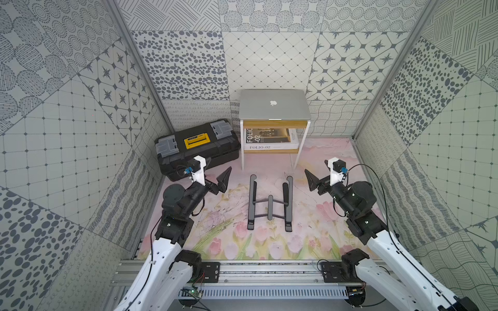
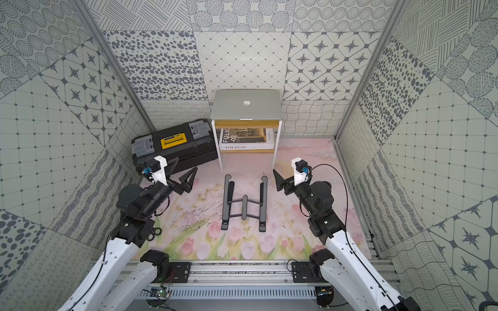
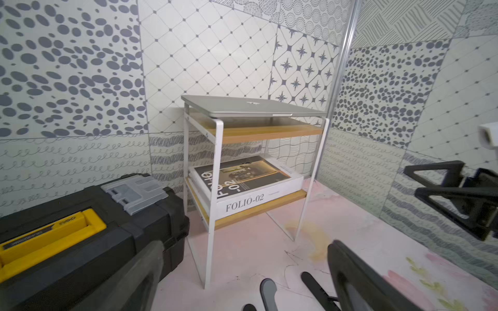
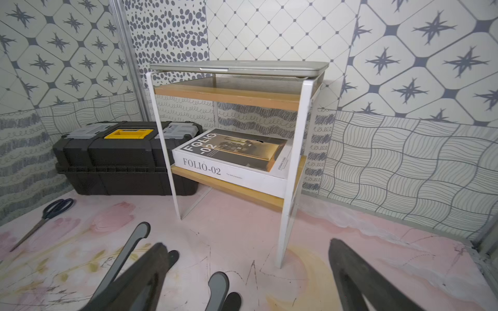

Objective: Close the laptop lid and set it aside
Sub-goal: Reset both arms

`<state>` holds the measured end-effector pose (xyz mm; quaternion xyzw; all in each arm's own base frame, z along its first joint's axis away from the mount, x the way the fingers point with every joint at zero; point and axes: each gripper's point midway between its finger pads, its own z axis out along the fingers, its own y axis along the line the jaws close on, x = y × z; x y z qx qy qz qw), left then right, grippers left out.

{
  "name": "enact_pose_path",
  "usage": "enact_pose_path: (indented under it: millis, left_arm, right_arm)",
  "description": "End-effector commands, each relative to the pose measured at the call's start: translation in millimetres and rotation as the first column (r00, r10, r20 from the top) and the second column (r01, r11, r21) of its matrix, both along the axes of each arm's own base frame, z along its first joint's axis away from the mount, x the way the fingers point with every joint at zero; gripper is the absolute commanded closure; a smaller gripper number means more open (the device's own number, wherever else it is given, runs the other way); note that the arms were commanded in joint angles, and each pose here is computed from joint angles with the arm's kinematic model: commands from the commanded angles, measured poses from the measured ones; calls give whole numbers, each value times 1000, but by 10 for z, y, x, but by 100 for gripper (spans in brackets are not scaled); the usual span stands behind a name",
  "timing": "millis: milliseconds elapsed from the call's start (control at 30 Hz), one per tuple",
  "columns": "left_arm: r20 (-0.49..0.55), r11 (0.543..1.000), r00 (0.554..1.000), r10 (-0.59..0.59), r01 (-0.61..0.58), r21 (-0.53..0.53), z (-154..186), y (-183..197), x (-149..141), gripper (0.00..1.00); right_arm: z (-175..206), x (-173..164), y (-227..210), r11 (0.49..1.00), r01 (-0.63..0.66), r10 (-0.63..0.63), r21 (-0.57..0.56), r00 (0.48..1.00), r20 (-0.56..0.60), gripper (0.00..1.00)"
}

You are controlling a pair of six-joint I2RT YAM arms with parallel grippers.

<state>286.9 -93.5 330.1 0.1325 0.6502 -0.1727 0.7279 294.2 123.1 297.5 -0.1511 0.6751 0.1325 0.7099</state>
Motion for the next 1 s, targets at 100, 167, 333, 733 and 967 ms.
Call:
enact_pose_path:
  millis: [100, 167, 333, 733, 967]
  left_arm:
    - [149, 916, 910, 387, -398, 49, -549, 643, 74, 2]
    - [100, 901, 904, 416, -425, 91, -739, 682, 190, 1]
    - [-27, 873, 880, 475, -467, 141, -1153, 767, 450, 2]
    - [-198, 851, 828, 524, -506, 138, -1702, 1024, 691, 1]
    - [-228, 866, 835, 500, -486, 119, -1726, 1007, 689, 1]
  right_arm:
    - [86, 10, -488, 960, 275, -280, 56, 931, 235, 3]
    - [-38, 14, -613, 937, 345, -348, 58, 904, 246, 3]
    - [-371, 100, -878, 896, 438, -444, 75, 880, 170, 3]
    - [-1146, 246, -1525, 799, 595, -587, 91, 804, -98, 3]
    - [-1275, 352, -1545, 809, 575, -561, 126, 818, -126, 3]
